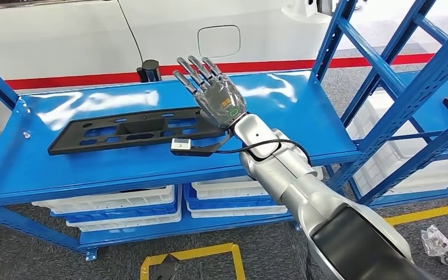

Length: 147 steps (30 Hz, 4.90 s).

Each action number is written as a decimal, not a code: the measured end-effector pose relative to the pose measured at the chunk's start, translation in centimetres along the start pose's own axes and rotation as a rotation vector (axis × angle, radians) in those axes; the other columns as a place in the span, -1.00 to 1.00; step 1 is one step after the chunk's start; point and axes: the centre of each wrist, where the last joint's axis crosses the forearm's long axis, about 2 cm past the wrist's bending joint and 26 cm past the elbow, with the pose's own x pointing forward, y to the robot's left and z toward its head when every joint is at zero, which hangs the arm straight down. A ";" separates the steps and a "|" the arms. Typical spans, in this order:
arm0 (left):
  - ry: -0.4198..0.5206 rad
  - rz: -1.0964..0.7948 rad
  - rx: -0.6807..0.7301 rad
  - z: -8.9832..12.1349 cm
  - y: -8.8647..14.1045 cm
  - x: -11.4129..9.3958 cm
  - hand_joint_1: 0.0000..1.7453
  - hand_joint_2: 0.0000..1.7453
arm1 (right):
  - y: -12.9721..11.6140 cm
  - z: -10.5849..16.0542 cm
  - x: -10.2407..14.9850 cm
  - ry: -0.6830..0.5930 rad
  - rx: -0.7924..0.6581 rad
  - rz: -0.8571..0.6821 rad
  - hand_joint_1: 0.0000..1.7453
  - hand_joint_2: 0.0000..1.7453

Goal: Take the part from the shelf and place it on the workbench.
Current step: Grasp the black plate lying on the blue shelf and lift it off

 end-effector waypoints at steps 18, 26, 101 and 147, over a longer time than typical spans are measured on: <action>-0.005 -0.009 0.017 0.0 0.1 -0.1 -1.00 -1.00 | 0.2 0.1 0.5 -0.004 0.011 0.000 -1.00 1.00; -0.006 -0.005 0.016 0.0 0.0 0.0 -1.00 -1.00 | 0.2 0.1 0.4 0.000 0.012 0.003 -1.00 1.00; 0.007 0.017 0.035 0.1 0.0 -0.3 -1.00 -1.00 | 2.9 2.7 2.7 -0.080 0.324 0.013 -1.00 1.00; 0.009 0.040 0.045 0.3 -0.2 -0.8 -1.00 -1.00 | 5.1 5.6 1.6 -0.050 0.390 0.060 0.78 1.00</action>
